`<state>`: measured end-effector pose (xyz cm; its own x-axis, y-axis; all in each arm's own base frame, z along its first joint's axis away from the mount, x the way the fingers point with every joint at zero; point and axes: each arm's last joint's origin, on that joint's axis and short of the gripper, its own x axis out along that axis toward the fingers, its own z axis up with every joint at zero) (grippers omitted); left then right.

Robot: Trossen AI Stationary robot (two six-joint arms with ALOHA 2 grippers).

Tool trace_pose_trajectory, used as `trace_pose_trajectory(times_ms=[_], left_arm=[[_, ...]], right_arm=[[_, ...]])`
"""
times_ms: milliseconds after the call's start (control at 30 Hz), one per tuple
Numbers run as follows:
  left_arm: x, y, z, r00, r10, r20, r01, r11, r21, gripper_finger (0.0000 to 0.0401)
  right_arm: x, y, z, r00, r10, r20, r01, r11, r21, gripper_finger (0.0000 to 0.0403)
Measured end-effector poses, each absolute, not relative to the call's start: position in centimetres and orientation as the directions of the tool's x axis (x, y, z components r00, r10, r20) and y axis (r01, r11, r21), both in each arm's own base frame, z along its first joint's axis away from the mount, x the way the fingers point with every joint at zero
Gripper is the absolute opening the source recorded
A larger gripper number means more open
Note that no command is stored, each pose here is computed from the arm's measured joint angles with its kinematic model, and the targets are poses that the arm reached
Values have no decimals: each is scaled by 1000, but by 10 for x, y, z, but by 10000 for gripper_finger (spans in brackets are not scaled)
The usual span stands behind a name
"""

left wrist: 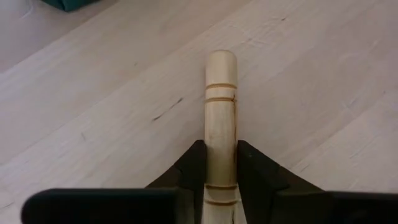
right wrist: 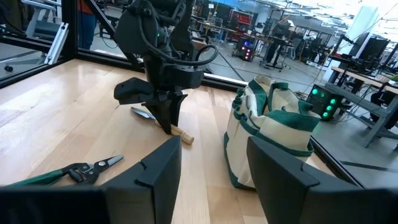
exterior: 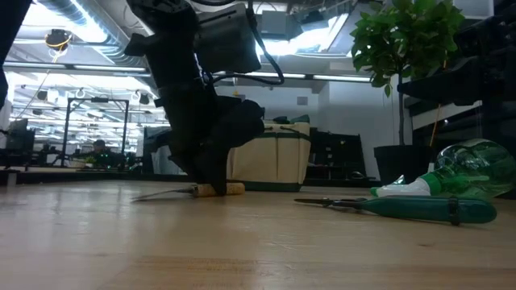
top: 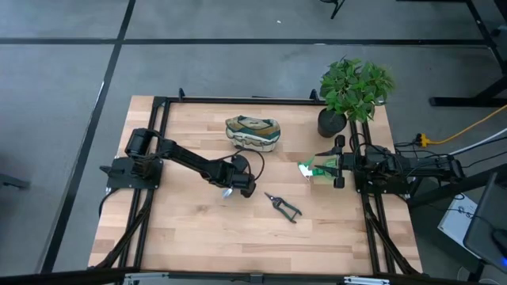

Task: Pick & Place Garden tools in Gardening bag
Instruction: Put the brown trowel into the light brown gardening bag

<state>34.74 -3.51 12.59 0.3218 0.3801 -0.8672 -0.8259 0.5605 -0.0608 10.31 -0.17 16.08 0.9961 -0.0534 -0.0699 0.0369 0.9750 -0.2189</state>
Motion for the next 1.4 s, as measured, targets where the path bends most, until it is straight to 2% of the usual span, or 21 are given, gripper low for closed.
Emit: trace_pose_trajectory(times_ms=[267,400,567,733,900,1067,1233,1400], left_arm=[[347,-36,125,322,378,-868,-823,565,-59,64],[348,-38,125,334,377,-864,-796,603,-45,64],[353,-40,127,386,345,-855,-720,693,-45,64],[360,-45,134,479,241,-844,-560,825,-83,64],[376,-51,145,641,95,-762,-280,953,-117,64],[390,-54,159,780,7,-626,-57,997,-61,64],[401,-51,175,882,-46,-469,64,998,23,64],[408,-44,189,940,-86,-331,113,991,64,64]], right_arm=[[103,-2,161,996,-53,-70,37,975,-219,185],[103,-2,161,996,-53,-70,36,975,-219,185],[103,-2,161,996,-53,-70,36,975,-219,185],[103,-2,161,996,-51,-70,35,975,-219,185],[103,-2,161,996,-50,-70,34,975,-219,185],[103,-2,161,996,-50,-70,34,975,-219,185],[103,-2,161,996,-51,-70,34,975,-219,185],[103,-2,161,996,-51,-70,34,975,-219,186]])
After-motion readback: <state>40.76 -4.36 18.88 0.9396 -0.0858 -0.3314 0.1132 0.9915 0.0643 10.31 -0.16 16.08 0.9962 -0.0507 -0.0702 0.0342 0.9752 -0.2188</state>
